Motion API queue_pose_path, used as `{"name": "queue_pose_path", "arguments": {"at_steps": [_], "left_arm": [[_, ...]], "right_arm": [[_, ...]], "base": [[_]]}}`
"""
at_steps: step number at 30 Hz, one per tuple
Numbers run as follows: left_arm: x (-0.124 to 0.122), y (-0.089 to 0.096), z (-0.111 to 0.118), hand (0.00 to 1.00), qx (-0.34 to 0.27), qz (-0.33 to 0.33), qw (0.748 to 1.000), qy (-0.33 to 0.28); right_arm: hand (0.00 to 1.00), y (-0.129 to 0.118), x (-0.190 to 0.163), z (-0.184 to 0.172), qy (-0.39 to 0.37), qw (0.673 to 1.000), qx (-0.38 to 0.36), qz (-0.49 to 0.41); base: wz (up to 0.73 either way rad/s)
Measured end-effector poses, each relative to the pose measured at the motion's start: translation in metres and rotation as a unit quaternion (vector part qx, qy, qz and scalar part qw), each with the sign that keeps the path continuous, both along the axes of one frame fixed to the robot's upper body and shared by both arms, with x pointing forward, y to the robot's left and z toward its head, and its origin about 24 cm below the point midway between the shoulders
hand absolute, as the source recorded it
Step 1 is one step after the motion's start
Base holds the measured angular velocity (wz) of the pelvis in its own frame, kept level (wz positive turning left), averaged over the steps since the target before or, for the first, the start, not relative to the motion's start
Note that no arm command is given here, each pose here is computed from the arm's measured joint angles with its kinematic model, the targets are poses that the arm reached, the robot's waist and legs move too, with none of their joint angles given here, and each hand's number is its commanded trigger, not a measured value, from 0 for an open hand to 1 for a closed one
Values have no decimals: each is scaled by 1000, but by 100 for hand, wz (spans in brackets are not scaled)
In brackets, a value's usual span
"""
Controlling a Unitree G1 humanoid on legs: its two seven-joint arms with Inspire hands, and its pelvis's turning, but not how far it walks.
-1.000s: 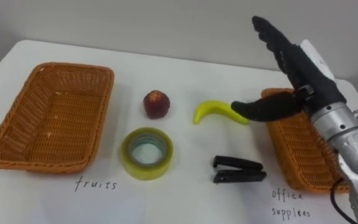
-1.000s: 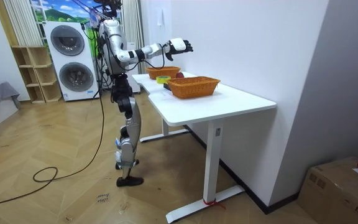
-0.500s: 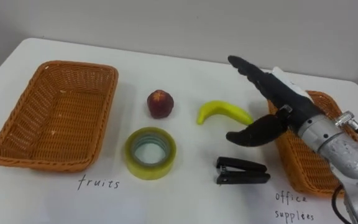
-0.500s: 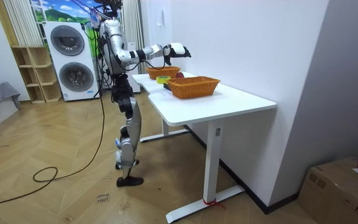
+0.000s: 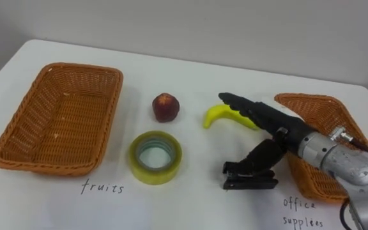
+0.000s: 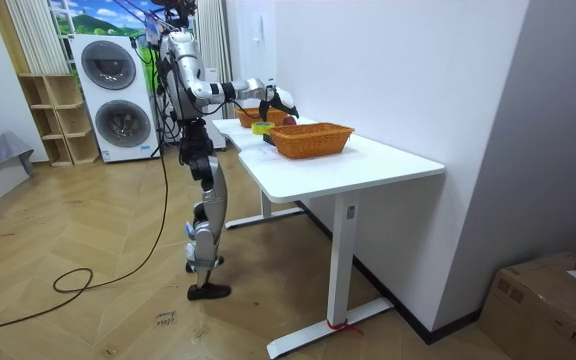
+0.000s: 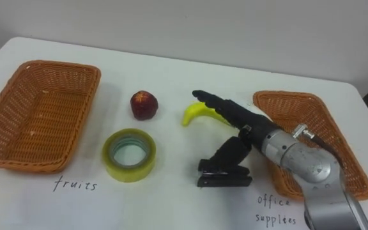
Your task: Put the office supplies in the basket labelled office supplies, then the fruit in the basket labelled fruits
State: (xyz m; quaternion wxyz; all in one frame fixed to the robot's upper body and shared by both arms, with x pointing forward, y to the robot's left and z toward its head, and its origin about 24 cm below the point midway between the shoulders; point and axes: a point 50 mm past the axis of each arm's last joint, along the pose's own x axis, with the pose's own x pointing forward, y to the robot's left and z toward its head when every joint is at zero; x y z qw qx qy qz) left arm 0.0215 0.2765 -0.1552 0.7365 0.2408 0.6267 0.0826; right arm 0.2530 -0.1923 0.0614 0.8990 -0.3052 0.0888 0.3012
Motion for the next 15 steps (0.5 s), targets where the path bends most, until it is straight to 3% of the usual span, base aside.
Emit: {"name": "queue_pose_path", "arguments": {"at_steps": [15], "left_arm": [[6,4,1,0,-2,-8,1000,-1]], "right_arm": [[0,-5,-16,-26,82,996,-26,19]], "base": [[0]]}}
